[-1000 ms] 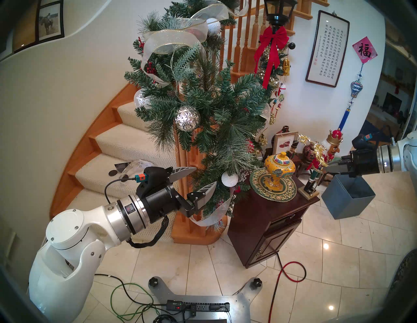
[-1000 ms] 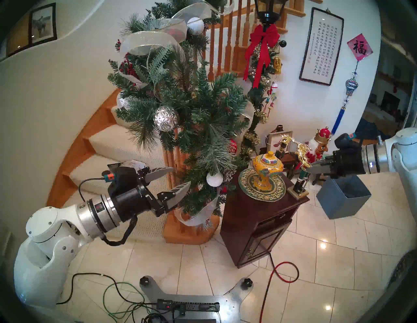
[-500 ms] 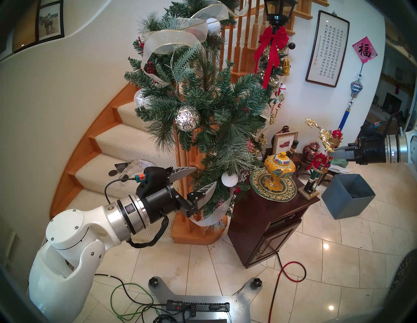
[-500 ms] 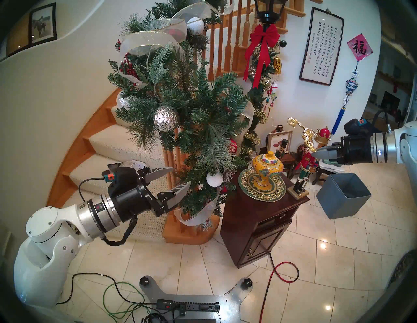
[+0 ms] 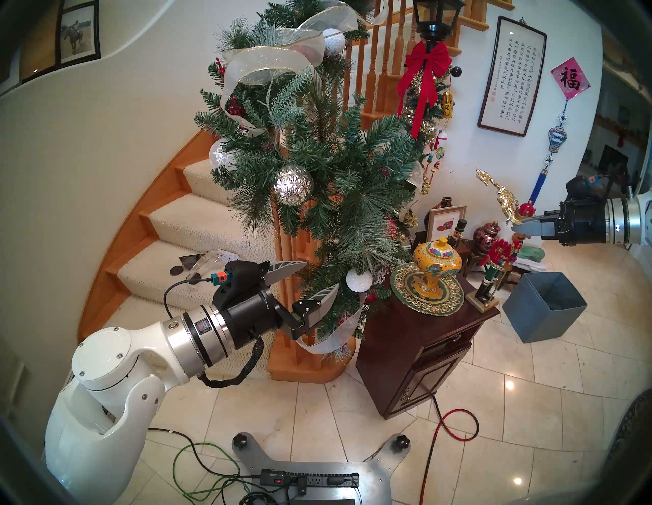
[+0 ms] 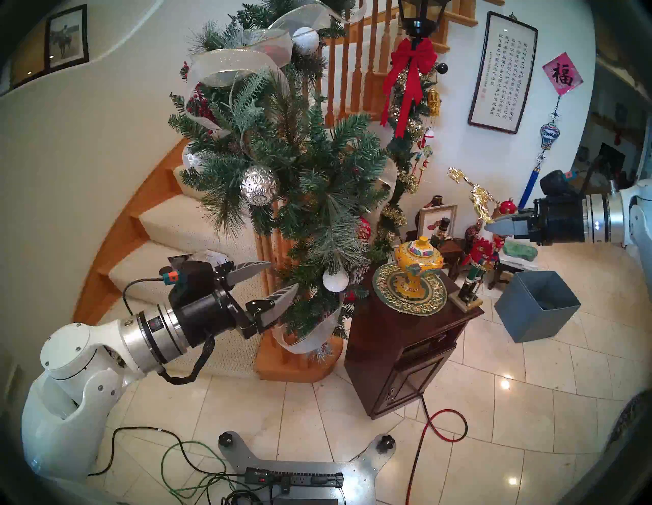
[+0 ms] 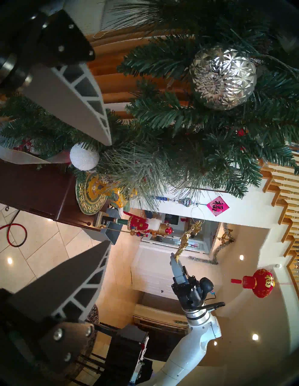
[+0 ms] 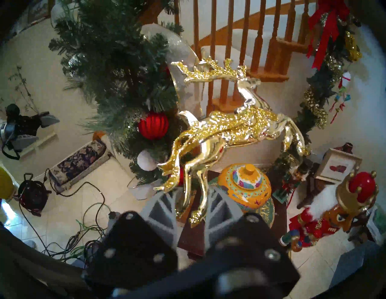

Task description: Hang the ornament onto the Christmas-tree-style decoration

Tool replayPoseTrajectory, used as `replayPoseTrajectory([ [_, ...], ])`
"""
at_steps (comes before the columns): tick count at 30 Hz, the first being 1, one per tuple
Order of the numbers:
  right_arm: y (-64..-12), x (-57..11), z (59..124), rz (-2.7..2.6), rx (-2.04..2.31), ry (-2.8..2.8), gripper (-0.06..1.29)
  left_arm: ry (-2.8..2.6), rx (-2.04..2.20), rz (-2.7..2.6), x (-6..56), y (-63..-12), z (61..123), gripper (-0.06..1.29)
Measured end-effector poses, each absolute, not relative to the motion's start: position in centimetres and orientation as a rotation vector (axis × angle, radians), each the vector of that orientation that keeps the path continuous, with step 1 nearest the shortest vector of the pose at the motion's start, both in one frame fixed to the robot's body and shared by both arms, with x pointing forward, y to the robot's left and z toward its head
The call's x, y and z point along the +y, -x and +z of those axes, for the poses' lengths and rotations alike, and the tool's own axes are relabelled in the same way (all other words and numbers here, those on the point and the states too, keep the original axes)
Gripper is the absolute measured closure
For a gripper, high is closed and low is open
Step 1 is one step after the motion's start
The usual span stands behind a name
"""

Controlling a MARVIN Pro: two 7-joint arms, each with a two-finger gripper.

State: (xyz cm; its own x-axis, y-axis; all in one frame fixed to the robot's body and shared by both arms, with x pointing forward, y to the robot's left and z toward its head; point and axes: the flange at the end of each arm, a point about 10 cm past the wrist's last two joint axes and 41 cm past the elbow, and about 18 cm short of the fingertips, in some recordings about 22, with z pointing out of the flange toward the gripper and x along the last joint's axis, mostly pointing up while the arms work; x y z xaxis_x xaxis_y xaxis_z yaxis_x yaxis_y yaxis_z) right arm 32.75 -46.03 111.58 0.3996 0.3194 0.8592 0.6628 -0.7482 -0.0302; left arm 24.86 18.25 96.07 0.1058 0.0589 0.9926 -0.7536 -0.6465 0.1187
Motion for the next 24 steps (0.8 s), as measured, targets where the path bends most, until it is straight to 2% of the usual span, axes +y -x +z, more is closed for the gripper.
replayPoseTrajectory([
  [24, -30.6, -44.6, 115.7, -1.407, -0.824, 2.228, 1.12, -1.743, -0.682, 1.611, 18.2, -24.9, 96.1, -0.01],
])
